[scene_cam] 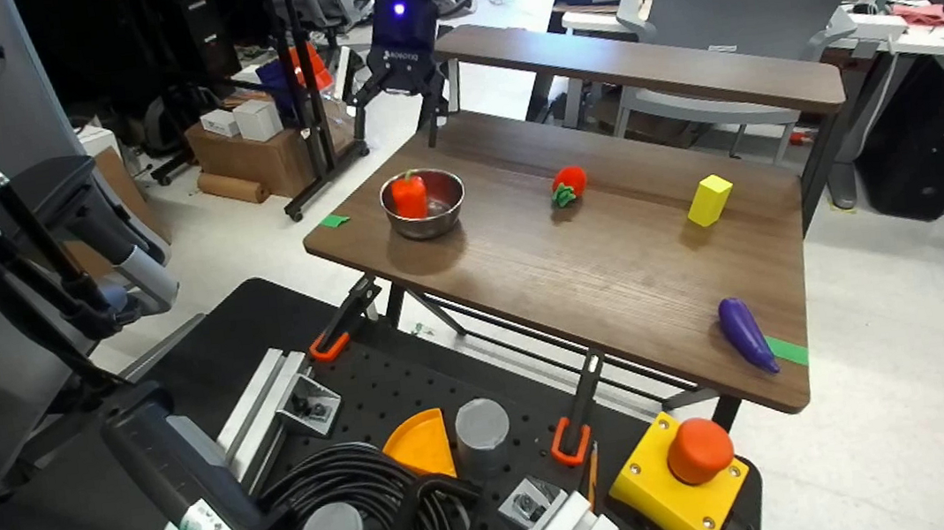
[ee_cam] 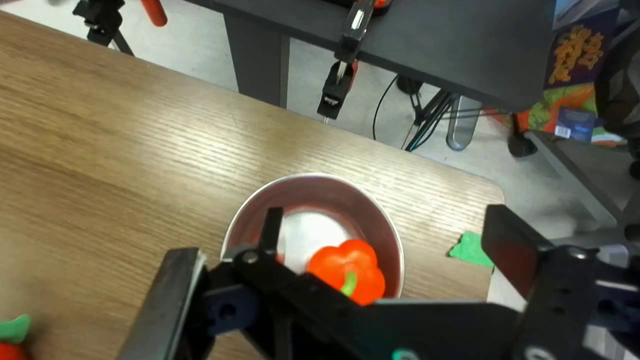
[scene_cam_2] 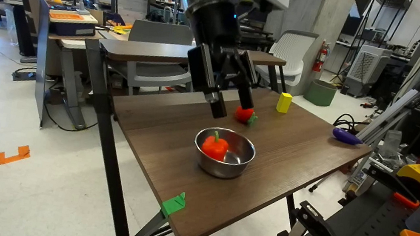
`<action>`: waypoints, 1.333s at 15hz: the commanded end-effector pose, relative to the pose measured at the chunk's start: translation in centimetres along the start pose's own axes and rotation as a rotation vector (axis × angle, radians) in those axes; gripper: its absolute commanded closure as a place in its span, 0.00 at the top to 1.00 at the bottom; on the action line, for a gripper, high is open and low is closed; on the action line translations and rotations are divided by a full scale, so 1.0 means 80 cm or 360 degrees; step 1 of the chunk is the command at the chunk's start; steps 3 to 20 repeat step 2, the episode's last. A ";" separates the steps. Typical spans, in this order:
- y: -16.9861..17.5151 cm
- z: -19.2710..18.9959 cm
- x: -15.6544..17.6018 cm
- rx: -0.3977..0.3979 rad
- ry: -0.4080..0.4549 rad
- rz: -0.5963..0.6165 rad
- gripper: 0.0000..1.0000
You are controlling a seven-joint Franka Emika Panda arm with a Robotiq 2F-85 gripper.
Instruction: Put the orange pepper in the silver bowl
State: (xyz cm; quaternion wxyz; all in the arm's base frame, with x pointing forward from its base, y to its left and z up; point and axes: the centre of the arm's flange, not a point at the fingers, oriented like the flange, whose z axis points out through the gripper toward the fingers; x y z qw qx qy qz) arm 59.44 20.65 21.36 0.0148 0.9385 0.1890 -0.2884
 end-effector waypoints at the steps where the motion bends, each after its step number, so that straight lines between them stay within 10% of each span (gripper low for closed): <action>1: 0.001 -0.012 -0.012 -0.0015 0.0058 0.0009 1.00; 20: 0.001 -0.020 -0.024 -0.0024 0.0089 0.0014 1.00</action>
